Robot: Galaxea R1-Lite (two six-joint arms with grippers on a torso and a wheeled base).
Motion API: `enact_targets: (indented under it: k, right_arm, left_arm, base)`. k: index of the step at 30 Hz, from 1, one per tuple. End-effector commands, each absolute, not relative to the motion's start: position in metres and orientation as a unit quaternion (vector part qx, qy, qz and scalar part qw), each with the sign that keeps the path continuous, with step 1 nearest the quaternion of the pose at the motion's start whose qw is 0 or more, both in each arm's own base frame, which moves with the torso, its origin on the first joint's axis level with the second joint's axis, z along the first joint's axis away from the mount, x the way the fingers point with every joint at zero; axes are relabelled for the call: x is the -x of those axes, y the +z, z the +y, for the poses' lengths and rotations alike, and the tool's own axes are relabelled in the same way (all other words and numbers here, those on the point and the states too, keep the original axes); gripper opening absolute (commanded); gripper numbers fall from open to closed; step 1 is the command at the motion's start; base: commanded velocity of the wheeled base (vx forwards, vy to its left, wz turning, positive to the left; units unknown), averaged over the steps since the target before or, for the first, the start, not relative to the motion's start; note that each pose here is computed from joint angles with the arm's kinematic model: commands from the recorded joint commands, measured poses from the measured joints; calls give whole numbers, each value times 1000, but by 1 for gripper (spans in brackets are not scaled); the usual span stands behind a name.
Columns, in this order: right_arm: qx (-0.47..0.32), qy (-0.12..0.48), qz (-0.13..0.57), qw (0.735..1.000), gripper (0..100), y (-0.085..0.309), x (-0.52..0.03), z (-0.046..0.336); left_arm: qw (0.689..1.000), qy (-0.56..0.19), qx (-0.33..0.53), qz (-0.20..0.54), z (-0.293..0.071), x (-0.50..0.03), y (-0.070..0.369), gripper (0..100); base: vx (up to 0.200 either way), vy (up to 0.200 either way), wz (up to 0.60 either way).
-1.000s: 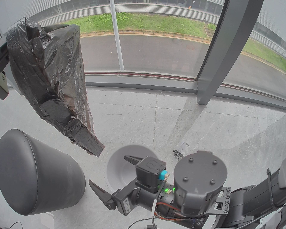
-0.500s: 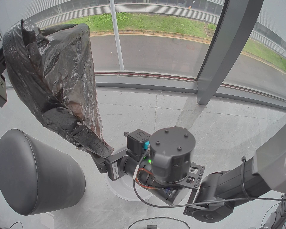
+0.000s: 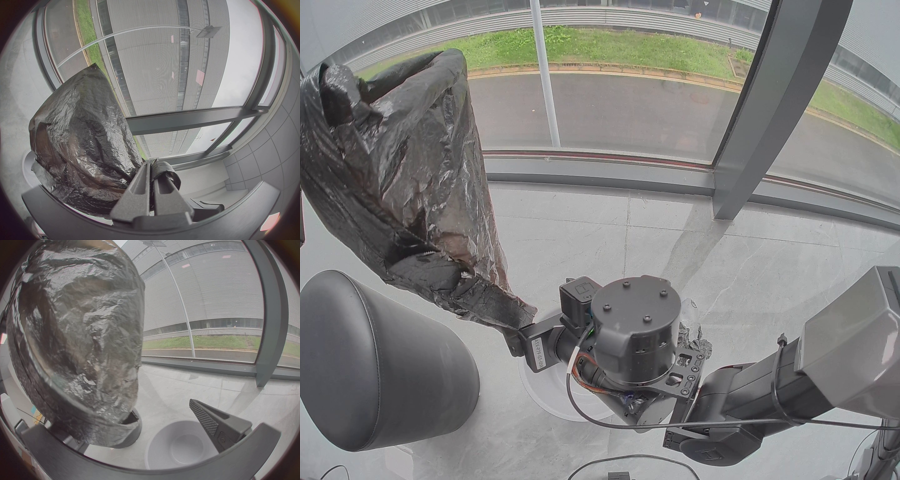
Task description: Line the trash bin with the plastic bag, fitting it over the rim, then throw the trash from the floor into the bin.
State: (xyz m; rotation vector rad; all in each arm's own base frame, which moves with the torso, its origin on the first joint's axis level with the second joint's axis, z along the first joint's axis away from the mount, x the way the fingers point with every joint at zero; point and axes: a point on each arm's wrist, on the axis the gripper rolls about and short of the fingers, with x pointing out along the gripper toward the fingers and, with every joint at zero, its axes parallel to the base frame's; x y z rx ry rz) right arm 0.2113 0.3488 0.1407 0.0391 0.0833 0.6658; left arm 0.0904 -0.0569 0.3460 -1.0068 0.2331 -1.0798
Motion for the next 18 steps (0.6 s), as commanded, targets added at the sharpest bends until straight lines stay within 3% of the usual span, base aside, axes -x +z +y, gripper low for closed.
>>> enact_targets:
  k: [1,18]
  right_arm:
    - [-20,317,37,947,0,137,-214,353]
    - [0,318,31,948,0,147,-209,346]
  left_arm:
    - [732,-492,458,106,-57,-90,346,0]
    - [734,-492,456,105,-56,-88,344,0]
  base:
    - [0,0,0]
    - [0,0,0]
